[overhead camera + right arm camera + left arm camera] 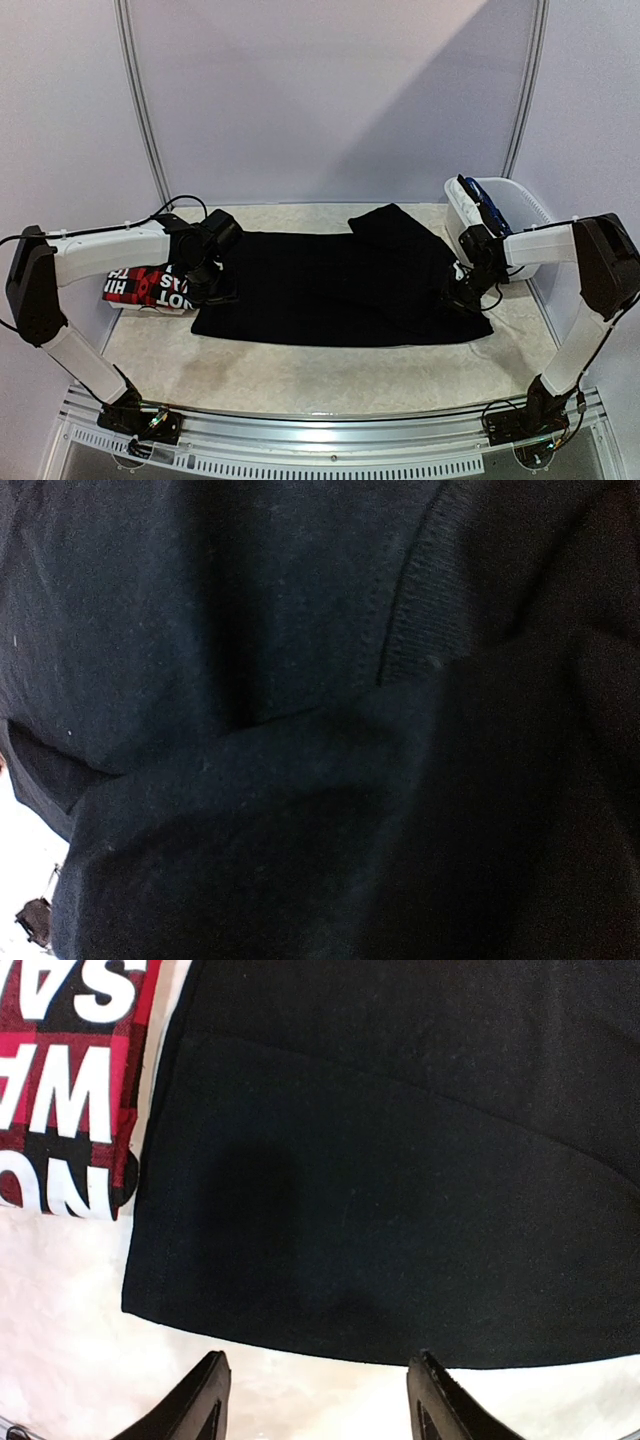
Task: Fold and stack the mixed laundry pile
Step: Smooth out the 1/3-folded T-shirt at the center of the board.
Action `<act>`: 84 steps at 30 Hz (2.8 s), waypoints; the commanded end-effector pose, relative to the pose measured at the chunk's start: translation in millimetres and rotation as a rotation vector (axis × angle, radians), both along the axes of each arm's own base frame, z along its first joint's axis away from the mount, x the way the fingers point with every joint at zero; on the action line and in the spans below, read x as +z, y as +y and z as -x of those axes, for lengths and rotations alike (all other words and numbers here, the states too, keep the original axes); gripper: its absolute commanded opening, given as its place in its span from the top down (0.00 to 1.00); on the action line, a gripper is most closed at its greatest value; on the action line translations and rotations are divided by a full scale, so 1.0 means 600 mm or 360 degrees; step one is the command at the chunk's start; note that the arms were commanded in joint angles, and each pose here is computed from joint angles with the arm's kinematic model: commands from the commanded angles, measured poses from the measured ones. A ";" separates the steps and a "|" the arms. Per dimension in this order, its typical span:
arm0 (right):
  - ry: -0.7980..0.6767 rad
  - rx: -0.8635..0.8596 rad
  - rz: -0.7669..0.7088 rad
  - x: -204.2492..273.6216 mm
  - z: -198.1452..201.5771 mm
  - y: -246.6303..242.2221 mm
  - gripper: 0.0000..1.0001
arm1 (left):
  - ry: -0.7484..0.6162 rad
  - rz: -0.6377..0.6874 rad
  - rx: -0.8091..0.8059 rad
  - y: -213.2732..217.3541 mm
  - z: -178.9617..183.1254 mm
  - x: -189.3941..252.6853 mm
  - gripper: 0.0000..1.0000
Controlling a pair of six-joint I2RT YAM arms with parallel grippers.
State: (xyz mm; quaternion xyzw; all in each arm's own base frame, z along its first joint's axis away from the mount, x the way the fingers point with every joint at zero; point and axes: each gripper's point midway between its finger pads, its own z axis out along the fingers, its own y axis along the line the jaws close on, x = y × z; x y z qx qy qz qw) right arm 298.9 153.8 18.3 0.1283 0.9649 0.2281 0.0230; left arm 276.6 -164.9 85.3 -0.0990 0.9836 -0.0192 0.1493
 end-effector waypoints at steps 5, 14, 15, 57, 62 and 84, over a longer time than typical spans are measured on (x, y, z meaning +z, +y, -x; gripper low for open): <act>-0.0028 -0.0003 0.0038 0.004 -0.020 0.000 0.84 | 0.0004 -0.0020 -0.0031 -0.005 0.003 0.003 0.40; -0.0050 0.0025 0.0049 0.030 -0.042 0.004 1.00 | 0.0020 -0.0019 -0.0019 -0.001 0.011 -0.007 0.40; -0.0052 0.0026 0.0053 0.035 -0.044 0.005 1.00 | 0.0019 -0.0020 -0.0018 -0.001 0.011 -0.008 0.40; -0.0067 -0.0090 -0.0071 0.072 -0.257 0.079 0.92 | 0.0043 -0.0123 -0.0088 -0.004 -0.010 -0.014 0.42; -0.0090 -0.0131 -0.0068 0.059 -0.298 0.086 0.83 | 0.0059 -0.0134 -0.0101 -0.006 -0.013 -0.016 0.42; -0.0271 0.0040 0.0146 0.130 -0.281 0.020 0.55 | 0.0075 -0.0151 -0.0219 -0.003 0.000 -0.016 0.42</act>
